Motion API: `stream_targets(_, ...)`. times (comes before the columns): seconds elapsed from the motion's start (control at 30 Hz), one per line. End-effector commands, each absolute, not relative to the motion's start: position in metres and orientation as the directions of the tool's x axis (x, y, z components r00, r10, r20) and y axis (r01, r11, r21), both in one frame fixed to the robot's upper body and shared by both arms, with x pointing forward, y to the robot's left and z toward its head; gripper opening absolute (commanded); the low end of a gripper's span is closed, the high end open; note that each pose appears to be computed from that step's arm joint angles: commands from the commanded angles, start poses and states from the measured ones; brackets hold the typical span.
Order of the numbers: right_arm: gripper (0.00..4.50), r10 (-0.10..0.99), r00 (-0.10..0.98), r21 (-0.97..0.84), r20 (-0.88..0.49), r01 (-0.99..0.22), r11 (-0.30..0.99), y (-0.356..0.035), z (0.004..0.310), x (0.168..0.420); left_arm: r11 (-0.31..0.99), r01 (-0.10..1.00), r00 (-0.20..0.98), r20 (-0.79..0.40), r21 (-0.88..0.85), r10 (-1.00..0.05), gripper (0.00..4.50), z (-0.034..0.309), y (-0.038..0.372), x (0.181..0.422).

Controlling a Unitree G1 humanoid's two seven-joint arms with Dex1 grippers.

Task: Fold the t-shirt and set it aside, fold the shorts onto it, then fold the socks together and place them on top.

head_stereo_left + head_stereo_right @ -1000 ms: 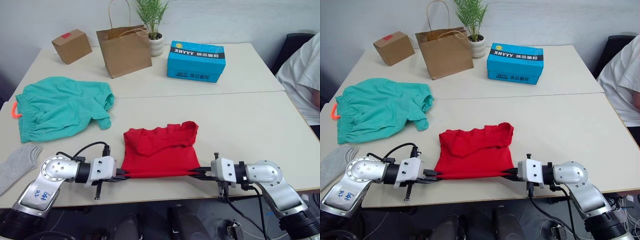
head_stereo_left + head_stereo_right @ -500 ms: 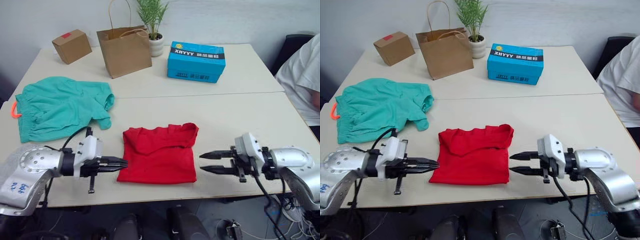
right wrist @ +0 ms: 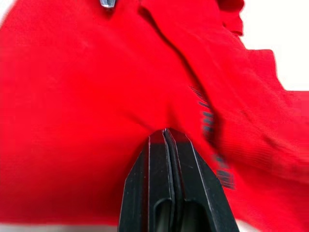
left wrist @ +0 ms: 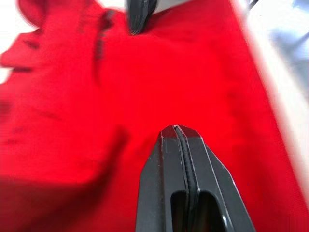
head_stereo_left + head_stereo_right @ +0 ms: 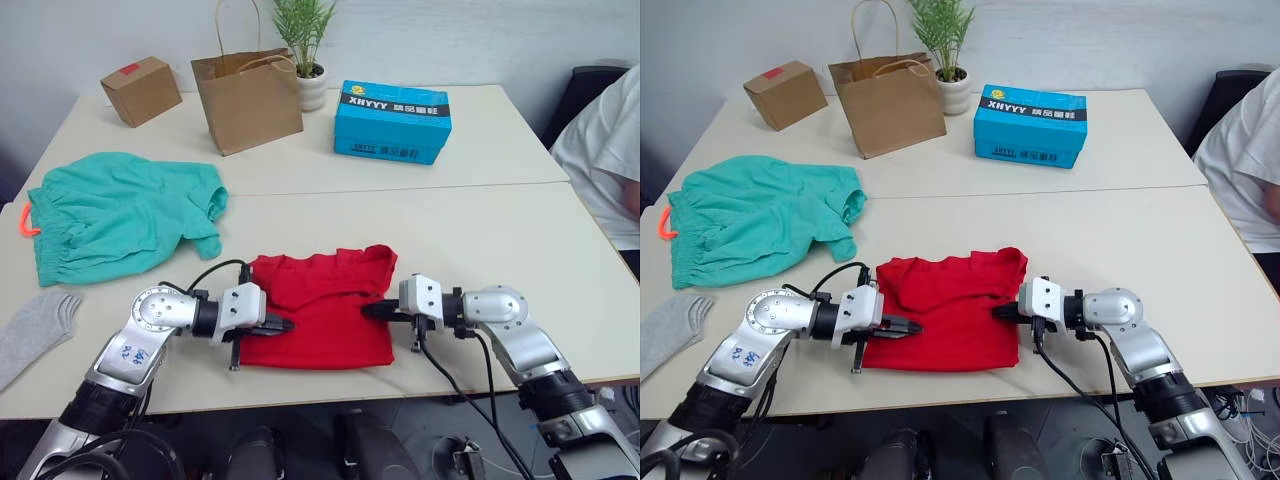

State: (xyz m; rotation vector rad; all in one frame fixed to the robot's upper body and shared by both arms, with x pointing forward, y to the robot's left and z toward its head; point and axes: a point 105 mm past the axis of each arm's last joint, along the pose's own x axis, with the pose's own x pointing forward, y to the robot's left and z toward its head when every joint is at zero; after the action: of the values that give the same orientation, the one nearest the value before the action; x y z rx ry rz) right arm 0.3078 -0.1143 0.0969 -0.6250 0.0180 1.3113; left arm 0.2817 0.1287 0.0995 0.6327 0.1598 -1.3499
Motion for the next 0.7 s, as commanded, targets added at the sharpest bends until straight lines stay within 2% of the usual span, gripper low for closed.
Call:
stream_targets(0.03, 0.03, 0.886, 0.311, -0.465, -0.344, -0.876, 0.127, -0.115, 0.100, 0.320, 0.116, 0.921, 0.288, -0.450, 0.371, -0.846, 0.00, 0.098, 0.127, 0.292)
stream_targets(0.27, 0.03, 0.883, 0.367, -0.487, -0.293, -0.852, 0.193, -0.110, 0.112, 0.344, 0.223, 0.877, 0.394, -0.371, 0.426, -0.841, 0.00, 0.107, 0.129, 0.315)
stream_targets(0.37, 0.03, 0.885, 0.388, -0.487, -0.256, -0.843, 0.229, -0.105, 0.119, 0.353, 0.317, 0.845, 0.456, -0.273, 0.430, -0.847, 0.00, 0.119, 0.128, 0.329)
stream_targets(0.53, 0.03, 0.892, 0.418, -0.420, -0.170, -0.850, 0.318, -0.098, 0.134, 0.362, 0.334, 0.832, 0.467, -0.234, 0.443, -0.853, 0.00, 0.123, 0.130, 0.334)
stream_targets(0.7, 0.03, 0.854, 0.500, -0.411, -0.144, -0.816, 0.408, -0.098, 0.138, 0.379, 0.467, 0.779, 0.550, -0.097, 0.419, -0.830, 0.00, 0.141, 0.133, 0.350)
